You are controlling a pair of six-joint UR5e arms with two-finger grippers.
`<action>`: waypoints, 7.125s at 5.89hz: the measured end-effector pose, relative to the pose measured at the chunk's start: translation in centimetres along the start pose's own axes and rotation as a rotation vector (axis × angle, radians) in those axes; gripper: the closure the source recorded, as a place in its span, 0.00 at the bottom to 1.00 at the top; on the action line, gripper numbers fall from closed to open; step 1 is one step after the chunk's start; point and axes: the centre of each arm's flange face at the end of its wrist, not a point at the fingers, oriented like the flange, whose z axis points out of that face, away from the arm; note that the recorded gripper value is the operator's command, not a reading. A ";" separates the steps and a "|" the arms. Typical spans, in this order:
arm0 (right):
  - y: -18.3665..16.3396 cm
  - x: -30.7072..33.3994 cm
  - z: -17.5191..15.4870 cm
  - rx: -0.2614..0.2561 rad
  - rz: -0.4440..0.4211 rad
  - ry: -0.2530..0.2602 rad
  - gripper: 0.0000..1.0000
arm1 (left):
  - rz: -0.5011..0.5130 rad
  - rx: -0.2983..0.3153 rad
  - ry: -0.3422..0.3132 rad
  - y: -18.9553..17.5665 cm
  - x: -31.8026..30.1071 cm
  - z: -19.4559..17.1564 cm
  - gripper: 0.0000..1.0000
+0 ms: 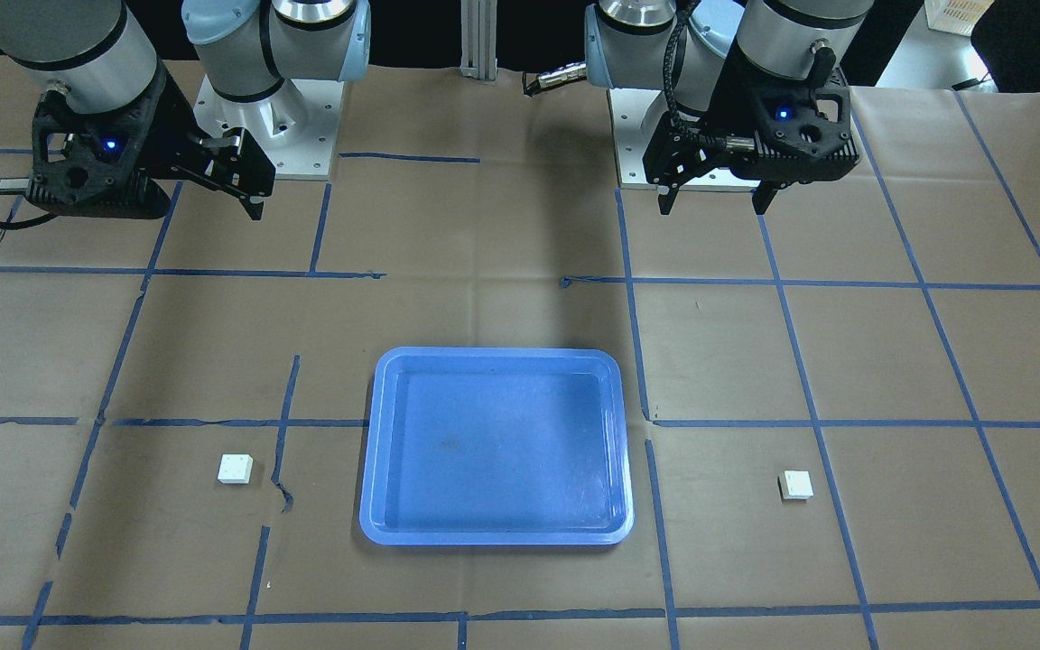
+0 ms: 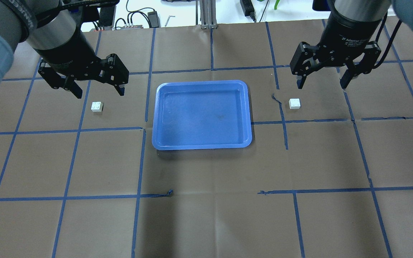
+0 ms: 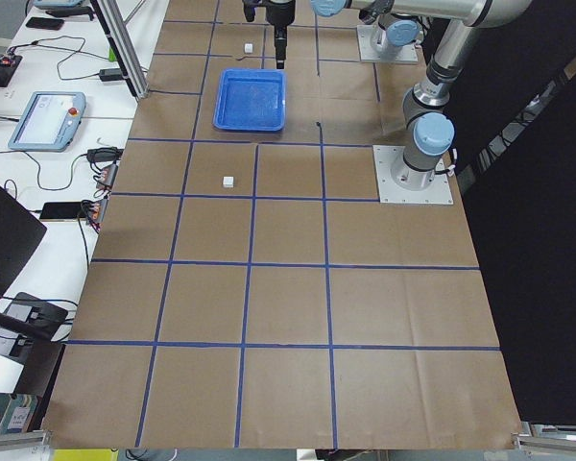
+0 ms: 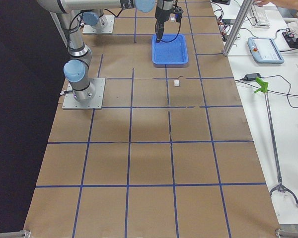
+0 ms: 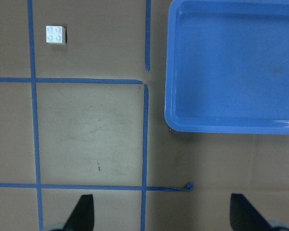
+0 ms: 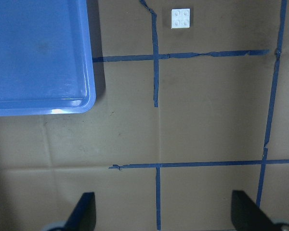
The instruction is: Assemble white blocks and place on blue tray
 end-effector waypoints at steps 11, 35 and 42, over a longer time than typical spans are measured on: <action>-2.6 2.9 0.7 0.035 -1.002 0.026 0.00 | -0.007 0.012 -0.013 -0.3 -0.4 1.3 0.01; -15.9 15.7 32.5 0.616 -1.598 -0.322 0.56 | 0.112 -0.054 -0.045 -17.5 -8.9 28.8 1.00; -16.2 16.1 24.0 0.660 -1.605 -0.222 0.72 | 0.800 -0.032 -0.042 -9.0 16.3 29.6 0.97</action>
